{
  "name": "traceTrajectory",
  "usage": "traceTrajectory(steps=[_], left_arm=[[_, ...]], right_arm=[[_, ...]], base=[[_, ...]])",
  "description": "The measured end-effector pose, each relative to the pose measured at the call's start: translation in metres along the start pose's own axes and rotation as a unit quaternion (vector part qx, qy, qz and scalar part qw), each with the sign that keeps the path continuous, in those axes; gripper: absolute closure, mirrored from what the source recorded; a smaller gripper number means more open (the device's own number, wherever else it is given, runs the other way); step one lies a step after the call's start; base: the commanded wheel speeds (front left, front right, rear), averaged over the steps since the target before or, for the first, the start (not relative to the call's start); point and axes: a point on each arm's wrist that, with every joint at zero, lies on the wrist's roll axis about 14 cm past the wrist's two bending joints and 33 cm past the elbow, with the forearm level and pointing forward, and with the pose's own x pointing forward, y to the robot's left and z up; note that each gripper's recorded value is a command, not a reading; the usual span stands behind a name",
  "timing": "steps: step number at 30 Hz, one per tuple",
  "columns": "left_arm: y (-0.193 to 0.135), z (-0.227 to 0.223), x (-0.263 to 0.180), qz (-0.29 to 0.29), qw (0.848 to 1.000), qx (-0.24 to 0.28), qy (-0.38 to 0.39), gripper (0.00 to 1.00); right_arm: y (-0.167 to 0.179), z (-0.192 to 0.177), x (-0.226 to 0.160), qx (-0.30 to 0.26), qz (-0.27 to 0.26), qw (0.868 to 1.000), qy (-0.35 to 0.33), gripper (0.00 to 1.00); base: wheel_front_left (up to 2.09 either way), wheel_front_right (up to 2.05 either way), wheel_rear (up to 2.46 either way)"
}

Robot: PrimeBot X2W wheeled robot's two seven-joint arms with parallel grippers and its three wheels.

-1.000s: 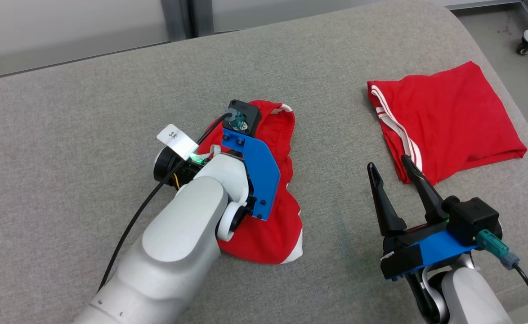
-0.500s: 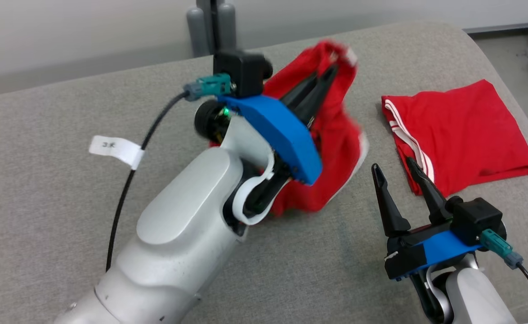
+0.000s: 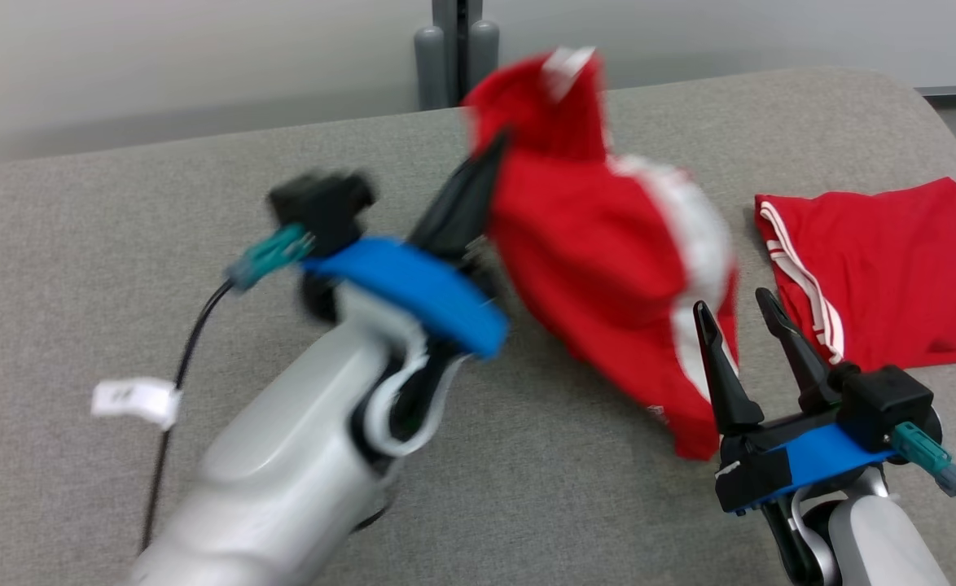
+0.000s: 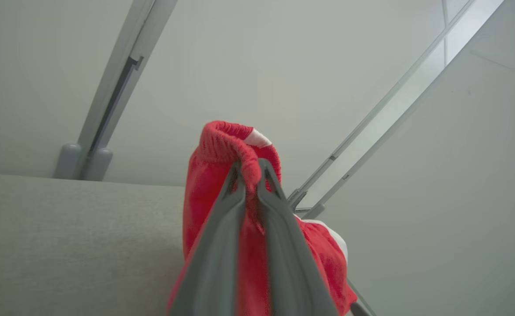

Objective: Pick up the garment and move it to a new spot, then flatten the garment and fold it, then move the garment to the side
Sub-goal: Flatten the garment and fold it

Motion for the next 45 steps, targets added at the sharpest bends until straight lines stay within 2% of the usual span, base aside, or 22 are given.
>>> traceTrajectory(steps=[3, 5, 9, 12, 13, 14, 15, 19, 21, 25, 28, 30, 34, 39, 44, 45], left_arm=[[0.087, -0.028, -0.05, 0.129, 0.99, 0.03, 0.044, 1.0], [0.125, -0.049, -0.087, 0.196, 0.978, 0.028, 0.073, 1.0], [0.17, -0.067, -0.147, 0.285, 0.953, 0.034, 0.1, 1.0], [0.185, -0.068, -0.177, 0.324, 0.94, 0.035, 0.101, 0.98], [0.186, -0.069, -0.184, 0.332, 0.937, 0.033, 0.1, 0.6], [0.187, -0.069, -0.189, 0.337, 0.936, 0.031, 0.097, 0.25], [0.186, -0.069, -0.194, 0.34, 0.935, 0.03, 0.097, 0.0], [0.185, -0.062, -0.205, 0.34, 0.933, 0.061, 0.097, 0.0], [0.177, -0.052, -0.197, 0.323, 0.94, 0.075, 0.083, 0.0], [0.146, -0.045, -0.169, 0.249, 0.957, 0.115, 0.093, 0.0], [0.126, -0.051, -0.142, 0.195, 0.963, 0.13, 0.137, 0.0], [0.118, -0.071, -0.134, 0.169, 0.955, 0.14, 0.199, 0.0], [0.118, -0.09, -0.119, 0.149, 0.94, 0.159, 0.262, 0.0], [0.134, -0.099, -0.11, 0.16, 0.917, 0.189, 0.311, 0.0], [0.142, -0.112, -0.111, 0.167, 0.897, 0.182, 0.366, 0.0], [0.142, -0.115, -0.112, 0.168, 0.894, 0.173, 0.379, 0.79]], right_arm=[[0.004, -0.002, 0.004, 0.001, 0.006, 1.0, 0.003, 0.0], [0.006, -0.003, 0.006, 0.002, 0.008, 1.0, 0.004, 0.0], [0.009, -0.004, 0.01, 0.002, 0.015, 1.0, 0.006, 0.0], [0.014, -0.006, 0.013, 0.0, 0.022, 1.0, 0.009, 0.0], [0.015, -0.007, 0.013, 0.001, 0.024, 1.0, 0.011, 0.0], [0.018, -0.007, 0.014, 0.001, 0.028, 1.0, 0.011, 0.0], [0.02, -0.006, 0.016, 0.001, 0.031, 0.999, 0.01, 0.0], [0.03, -0.006, 0.019, 0.003, 0.046, 0.999, 0.01, 0.0], [0.034, -0.005, 0.021, 0.003, 0.051, 0.999, 0.009, 0.0], [0.037, -0.004, 0.021, 0.004, 0.056, 0.998, 0.009, 0.0], [0.037, -0.005, 0.02, 0.003, 0.056, 0.998, 0.011, 0.0], [0.036, -0.006, 0.019, 0.004, 0.055, 0.998, 0.013, 0.0], [0.03, -0.007, 0.015, 0.004, 0.046, 0.999, 0.015, 0.0], [0.02, -0.005, 0.011, 0.005, 0.032, 0.999, 0.011, 0.0], [0.014, -0.007, 0.008, 0.004, 0.023, 1.0, 0.011, 0.0], [0.014, -0.007, 0.008, 0.004, 0.022, 1.0, 0.012, 0.0]], base=[[0.0, 0.0, 0.0], [0.0, 0.0, 0.0], [0.0, 0.0, 0.0], [0.0, 0.0, 0.0], [0.0, 0.0, 0.0], [0.0, 0.0, 0.0], [0.0, 0.0, 0.0], [0.0, 0.0, 0.0], [0.0, 0.0, 0.0], [0.0, 0.0, 0.0], [0.0, 0.0, 0.0], [0.0, 0.0, 0.0], [0.0, 0.0, 0.0], [0.0, 0.0, 0.0], [0.0, 0.0, 0.0], [0.0, 0.0, 0.0]])
